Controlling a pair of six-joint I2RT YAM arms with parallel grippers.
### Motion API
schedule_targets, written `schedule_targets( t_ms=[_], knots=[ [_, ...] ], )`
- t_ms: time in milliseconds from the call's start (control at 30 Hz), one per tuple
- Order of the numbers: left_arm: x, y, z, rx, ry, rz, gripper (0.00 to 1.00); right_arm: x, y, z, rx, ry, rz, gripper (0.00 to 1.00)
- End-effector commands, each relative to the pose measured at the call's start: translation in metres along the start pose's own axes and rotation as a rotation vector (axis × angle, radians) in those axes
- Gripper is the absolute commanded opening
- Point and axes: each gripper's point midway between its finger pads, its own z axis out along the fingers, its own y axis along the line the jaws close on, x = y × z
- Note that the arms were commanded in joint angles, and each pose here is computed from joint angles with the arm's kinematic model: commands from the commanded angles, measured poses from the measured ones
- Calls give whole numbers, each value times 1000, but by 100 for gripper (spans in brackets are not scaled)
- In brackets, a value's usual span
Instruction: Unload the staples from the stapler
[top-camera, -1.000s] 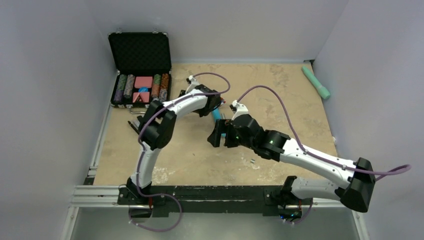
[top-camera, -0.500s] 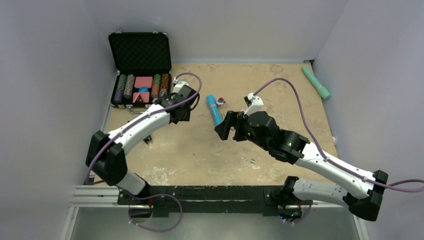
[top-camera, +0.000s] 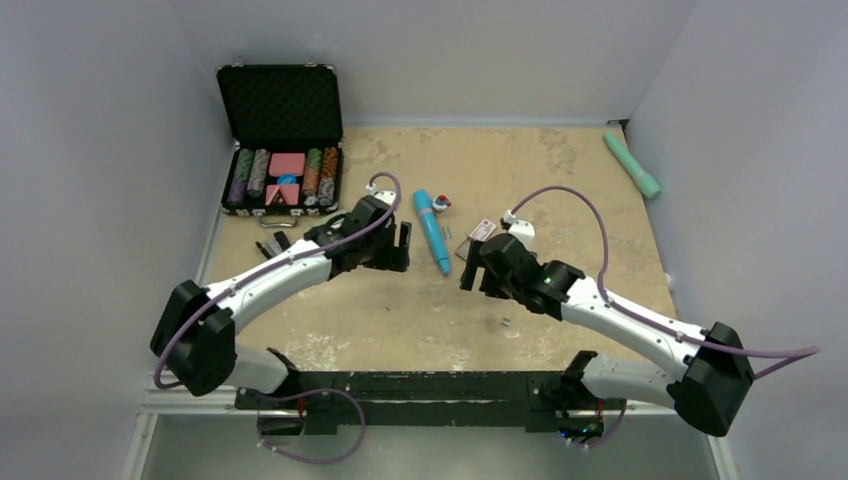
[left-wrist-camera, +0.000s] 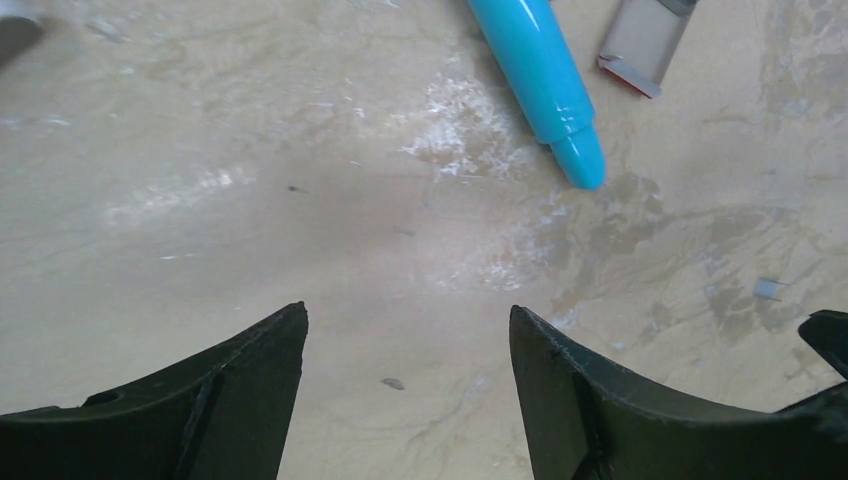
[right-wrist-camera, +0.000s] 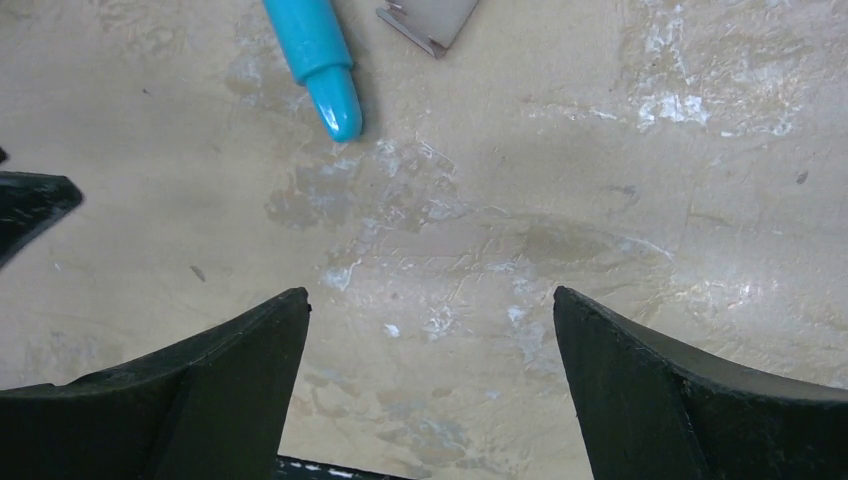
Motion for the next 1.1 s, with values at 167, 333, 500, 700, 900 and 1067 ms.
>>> schedule_targets(
  t_ms=[167, 333, 500, 700, 900, 1067],
  knots=[
    [-13, -72, 44, 167, -31, -159, 75, -26, 1, 6, -14, -81, 155, 94],
    [-12, -100, 63, 108, -25, -145, 77, -29, 2, 7, -27, -76, 135, 93],
    [-10, -139, 67, 177, -35, -115, 68, -28, -3, 7, -20, -81, 135, 93],
    [1, -162, 91, 228, 27, -90, 56, -34, -1, 3, -36, -96, 134, 93],
    [0, -155, 114, 183, 50, -65, 55, -38, 2, -3, -63, -106, 126, 92],
    [-1, -125, 129, 124, 72, -104, 54, -39, 2, -9, -79, -113, 129, 92]
  ],
)
